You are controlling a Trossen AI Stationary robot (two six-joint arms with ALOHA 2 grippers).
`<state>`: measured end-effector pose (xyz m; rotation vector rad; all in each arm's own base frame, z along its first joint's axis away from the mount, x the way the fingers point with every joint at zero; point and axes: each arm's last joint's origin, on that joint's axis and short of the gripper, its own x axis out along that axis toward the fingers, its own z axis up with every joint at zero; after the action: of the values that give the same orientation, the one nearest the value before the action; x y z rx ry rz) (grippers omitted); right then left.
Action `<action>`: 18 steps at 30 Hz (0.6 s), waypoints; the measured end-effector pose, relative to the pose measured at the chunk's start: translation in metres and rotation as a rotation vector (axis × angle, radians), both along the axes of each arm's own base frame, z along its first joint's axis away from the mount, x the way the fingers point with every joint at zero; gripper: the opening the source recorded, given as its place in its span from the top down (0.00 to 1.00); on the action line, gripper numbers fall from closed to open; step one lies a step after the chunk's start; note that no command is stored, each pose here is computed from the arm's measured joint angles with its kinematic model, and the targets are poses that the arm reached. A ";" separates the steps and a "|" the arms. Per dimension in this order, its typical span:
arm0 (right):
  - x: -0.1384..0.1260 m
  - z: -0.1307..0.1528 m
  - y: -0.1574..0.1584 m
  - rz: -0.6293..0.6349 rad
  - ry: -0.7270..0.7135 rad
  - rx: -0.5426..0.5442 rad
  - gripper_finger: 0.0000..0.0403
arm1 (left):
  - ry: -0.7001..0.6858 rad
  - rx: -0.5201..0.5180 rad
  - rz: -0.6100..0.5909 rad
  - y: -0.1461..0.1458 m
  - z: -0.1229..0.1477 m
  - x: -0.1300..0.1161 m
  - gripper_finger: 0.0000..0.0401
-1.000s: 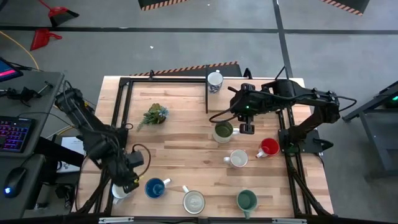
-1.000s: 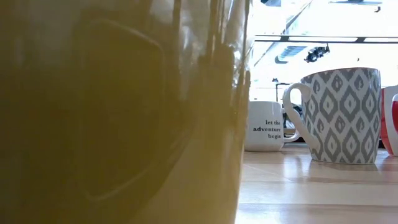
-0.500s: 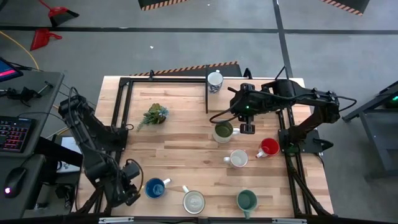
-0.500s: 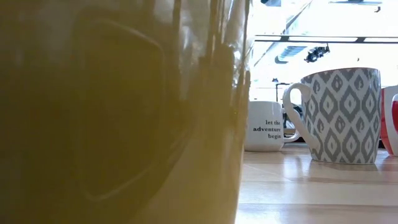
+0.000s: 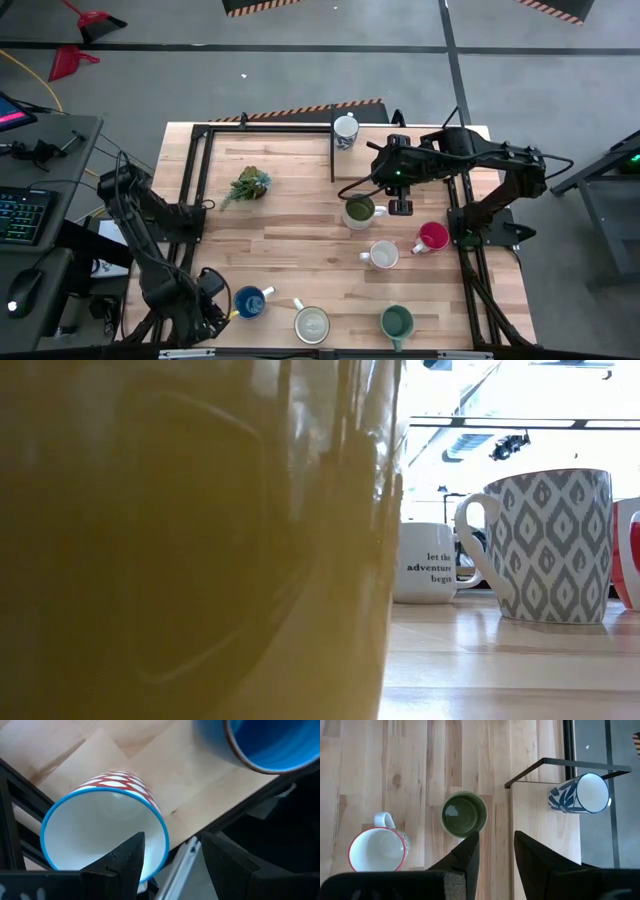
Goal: Place coffee mugs
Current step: Move the white red mug to the center of the table
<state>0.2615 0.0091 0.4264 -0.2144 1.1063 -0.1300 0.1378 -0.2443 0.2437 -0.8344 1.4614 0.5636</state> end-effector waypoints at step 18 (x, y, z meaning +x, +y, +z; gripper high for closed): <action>0.000 0.000 0.000 0.000 0.000 0.000 0.74 | 0.090 0.131 -0.009 -0.018 -0.045 0.010 0.54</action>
<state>0.2615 0.0091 0.4264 -0.2142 1.1062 -0.1305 0.1475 -0.2618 0.1989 -0.7071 1.4924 0.6900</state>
